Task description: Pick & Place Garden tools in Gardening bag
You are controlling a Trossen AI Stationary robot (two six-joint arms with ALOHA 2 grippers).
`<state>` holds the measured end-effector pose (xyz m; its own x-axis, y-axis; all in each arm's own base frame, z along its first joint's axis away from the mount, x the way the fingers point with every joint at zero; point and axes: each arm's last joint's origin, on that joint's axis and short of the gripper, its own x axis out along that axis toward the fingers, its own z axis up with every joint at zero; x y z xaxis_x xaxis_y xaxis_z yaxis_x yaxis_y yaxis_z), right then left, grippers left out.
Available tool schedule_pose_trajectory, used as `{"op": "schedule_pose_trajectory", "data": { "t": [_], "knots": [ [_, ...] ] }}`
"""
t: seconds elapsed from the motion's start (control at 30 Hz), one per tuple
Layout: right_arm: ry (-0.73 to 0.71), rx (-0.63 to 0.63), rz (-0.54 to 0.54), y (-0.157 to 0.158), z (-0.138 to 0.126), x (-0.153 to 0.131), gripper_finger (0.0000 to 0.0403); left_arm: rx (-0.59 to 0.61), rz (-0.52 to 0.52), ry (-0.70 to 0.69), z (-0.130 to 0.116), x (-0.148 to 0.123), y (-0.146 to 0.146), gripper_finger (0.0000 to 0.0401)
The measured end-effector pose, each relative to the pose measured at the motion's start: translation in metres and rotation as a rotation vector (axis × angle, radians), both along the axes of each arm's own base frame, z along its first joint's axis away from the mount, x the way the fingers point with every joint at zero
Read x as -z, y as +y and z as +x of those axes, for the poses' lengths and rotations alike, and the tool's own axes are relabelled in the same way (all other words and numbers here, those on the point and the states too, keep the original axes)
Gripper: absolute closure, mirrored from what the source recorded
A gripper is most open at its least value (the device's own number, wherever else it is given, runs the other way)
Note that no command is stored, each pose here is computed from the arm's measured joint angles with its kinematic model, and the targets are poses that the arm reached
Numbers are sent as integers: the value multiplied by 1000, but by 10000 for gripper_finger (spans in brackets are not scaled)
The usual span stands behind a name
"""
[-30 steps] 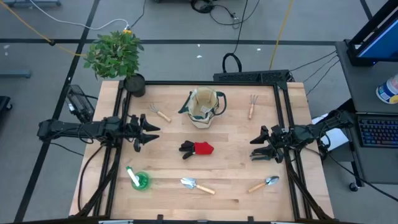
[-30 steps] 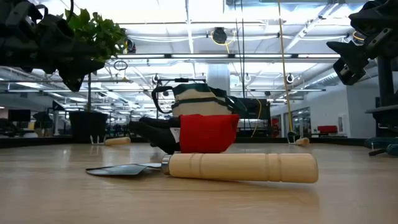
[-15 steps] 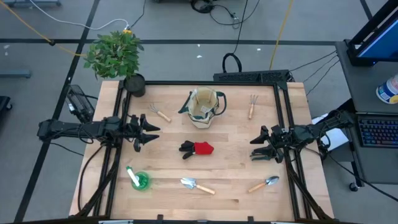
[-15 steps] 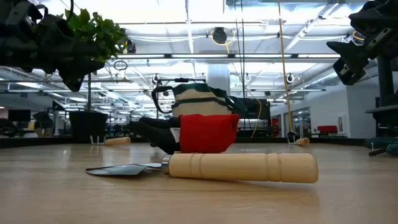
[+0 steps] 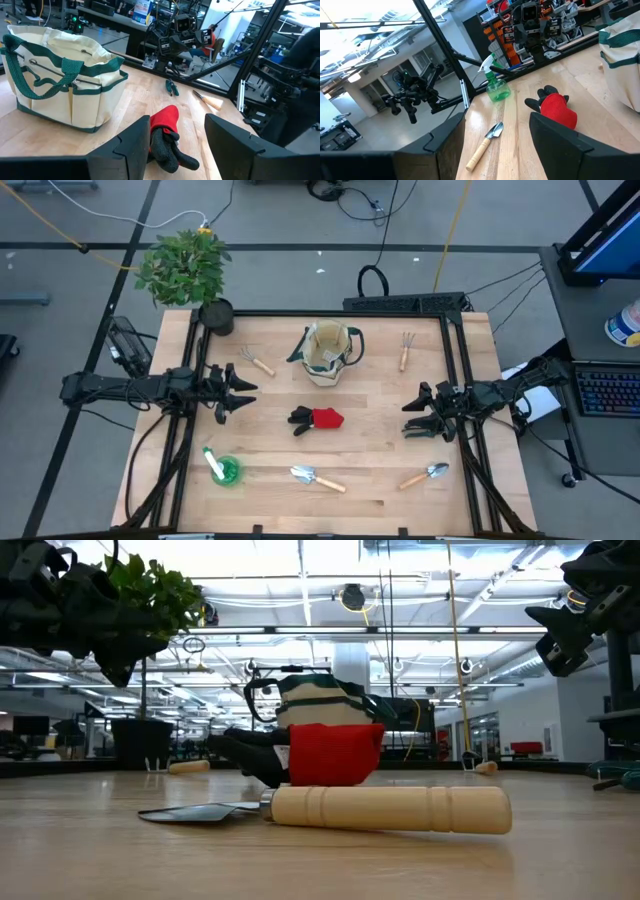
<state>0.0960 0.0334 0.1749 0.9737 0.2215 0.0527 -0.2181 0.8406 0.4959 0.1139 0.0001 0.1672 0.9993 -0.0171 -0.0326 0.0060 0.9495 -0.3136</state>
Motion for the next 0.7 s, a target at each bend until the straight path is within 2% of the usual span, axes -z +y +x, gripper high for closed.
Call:
{"op": "schedule_pose_trajectory", "data": {
  "t": [0.7],
  "knots": [
    [-7, 0, 3, 0, 0, -1, 188, 0, 0, 0, 0, 0, 0, 205]
  ]
}}
